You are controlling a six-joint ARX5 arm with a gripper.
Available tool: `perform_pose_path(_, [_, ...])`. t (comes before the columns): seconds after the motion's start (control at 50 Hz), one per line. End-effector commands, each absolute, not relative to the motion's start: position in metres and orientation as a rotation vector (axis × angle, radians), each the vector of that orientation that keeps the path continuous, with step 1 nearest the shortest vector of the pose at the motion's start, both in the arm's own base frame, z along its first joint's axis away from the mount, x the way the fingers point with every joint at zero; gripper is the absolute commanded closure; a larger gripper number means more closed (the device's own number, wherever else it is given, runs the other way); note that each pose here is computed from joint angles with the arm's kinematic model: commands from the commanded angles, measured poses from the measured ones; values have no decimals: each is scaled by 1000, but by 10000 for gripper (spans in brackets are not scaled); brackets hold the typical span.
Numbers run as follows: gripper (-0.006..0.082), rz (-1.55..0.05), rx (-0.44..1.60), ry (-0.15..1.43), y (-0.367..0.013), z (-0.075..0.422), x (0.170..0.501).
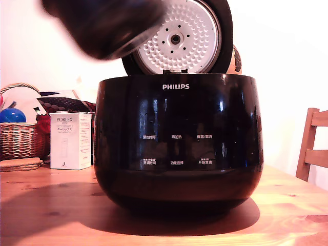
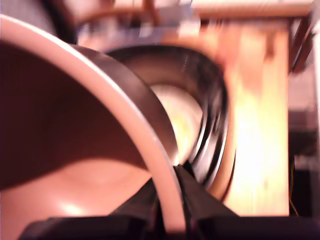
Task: Place the pot you are holding inside the rice cooker
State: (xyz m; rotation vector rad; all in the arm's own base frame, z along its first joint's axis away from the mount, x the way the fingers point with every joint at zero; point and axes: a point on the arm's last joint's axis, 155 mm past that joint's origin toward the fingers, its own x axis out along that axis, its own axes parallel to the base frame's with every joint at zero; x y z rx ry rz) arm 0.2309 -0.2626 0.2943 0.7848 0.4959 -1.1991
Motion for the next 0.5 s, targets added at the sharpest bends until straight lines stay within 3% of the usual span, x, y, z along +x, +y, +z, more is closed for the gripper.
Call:
perform_pose_path(0.0, [789,-1204,776,396,-273,316,231])
perform_pose_path(0.48, [789,-1332,804,340,-330,295,230])
